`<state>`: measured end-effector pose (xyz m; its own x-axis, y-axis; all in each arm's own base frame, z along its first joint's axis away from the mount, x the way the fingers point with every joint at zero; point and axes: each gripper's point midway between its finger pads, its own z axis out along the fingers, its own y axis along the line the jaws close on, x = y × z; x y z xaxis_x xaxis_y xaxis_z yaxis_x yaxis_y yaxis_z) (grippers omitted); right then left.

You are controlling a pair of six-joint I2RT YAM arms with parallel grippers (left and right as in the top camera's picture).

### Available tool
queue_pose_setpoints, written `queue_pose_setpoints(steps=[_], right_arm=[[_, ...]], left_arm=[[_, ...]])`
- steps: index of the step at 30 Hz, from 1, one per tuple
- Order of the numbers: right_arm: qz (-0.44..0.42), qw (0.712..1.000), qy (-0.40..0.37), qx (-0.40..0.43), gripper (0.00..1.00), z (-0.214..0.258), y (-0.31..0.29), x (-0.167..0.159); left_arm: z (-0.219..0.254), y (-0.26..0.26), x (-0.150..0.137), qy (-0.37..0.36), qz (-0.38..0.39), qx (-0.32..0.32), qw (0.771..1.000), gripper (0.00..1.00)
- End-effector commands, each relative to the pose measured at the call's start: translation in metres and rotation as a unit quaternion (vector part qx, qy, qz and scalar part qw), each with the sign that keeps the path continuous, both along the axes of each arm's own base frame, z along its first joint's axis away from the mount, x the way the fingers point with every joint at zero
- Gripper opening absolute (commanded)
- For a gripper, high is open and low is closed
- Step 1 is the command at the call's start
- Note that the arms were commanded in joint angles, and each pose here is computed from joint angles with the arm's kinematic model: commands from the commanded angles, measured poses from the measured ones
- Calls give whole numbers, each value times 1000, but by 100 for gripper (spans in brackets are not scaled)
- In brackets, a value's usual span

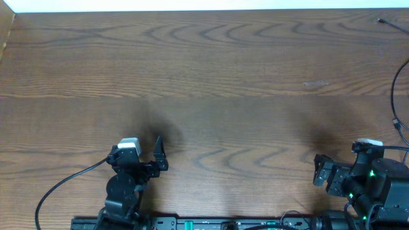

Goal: Untangle cables

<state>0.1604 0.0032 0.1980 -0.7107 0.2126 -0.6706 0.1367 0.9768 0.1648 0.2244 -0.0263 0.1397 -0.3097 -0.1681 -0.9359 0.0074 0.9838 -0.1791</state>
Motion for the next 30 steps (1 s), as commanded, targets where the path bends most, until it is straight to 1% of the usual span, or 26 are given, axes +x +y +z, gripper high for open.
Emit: queue_pose_setpoints(steps=[1, 7, 12, 15, 24, 30], right_arm=[[0, 1000, 3, -5, 99, -2, -1, 0], [0, 1000, 3, -5, 99, -2, -1, 0], [0, 1000, 3, -5, 99, -2, -1, 0], [0, 1000, 3, -5, 99, -2, -1, 0], [0, 1000, 3, -5, 99, -2, -1, 0], [0, 1000, 3, -5, 99, -2, -1, 0]], left_arm=[[-1, 5, 6, -20, 15, 6, 1000, 98], [4, 3, 15, -60, 15, -5, 998, 98], [3, 4, 18, -76, 19, -9, 997, 98], [-9, 4, 19, -63, 19, -5, 998, 98], [-8, 3, 19, -66, 17, -6, 998, 98], [-8, 19, 20, -66, 50, -4, 997, 98]])
